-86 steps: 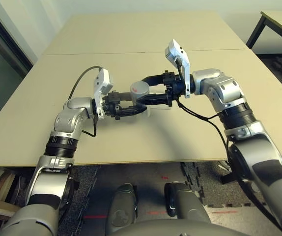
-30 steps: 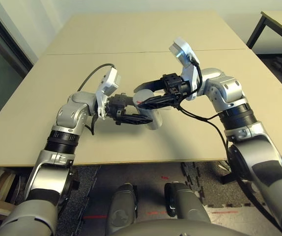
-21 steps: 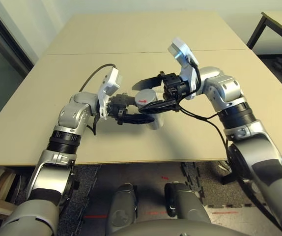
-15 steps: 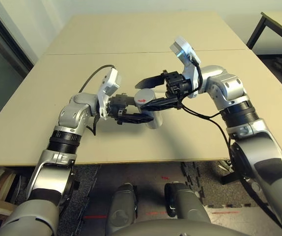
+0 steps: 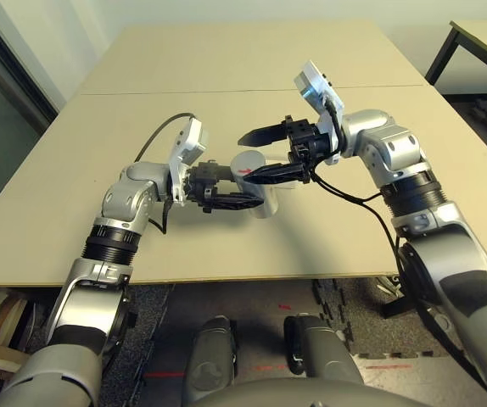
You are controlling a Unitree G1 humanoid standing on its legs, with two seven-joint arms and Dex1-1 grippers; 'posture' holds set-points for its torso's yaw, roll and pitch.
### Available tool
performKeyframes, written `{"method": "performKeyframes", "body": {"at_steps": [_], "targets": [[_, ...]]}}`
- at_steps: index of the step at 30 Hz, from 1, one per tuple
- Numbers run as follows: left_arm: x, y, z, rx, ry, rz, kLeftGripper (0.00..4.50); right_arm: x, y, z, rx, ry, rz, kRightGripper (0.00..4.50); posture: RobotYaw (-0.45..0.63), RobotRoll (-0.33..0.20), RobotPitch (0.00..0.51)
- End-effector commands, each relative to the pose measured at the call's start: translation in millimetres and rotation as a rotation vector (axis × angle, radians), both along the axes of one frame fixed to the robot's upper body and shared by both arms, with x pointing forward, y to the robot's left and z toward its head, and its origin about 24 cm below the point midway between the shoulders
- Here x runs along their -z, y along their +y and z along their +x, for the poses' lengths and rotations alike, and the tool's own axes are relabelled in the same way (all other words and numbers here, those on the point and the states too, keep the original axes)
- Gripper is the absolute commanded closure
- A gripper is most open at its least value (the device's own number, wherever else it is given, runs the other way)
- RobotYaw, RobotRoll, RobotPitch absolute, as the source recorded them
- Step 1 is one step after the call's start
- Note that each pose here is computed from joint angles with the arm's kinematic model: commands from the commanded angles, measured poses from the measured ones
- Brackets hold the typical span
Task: Pour the medicine from the bottle into the box.
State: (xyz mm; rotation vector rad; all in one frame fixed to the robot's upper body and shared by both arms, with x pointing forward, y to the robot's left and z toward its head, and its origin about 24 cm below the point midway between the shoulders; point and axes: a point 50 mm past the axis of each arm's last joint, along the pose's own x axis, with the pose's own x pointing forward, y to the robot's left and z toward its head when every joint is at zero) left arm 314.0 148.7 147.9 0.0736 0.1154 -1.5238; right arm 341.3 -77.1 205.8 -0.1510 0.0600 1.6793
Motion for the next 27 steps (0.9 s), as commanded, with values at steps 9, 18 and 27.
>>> {"method": "performKeyframes", "body": {"at_steps": [9,18,27], "targets": [[6,13,4.3,-0.060,0.000,0.017,1.83,-9,-52,7.8,0.180,-0.019,-0.020,0.00,-0.08,0.000,0.066],[12,20,11.3,-0.142,0.006,0.032,1.83,-15,-57,0.3,0.191,-0.032,-0.033,0.00,-0.09,0.000,0.063],[14,16,17.4,-0.159,-0.015,0.058,1.83,-14,-16,-5.2,0.128,-0.087,-0.041,0.00,-0.08,0.000,0.059]]}}
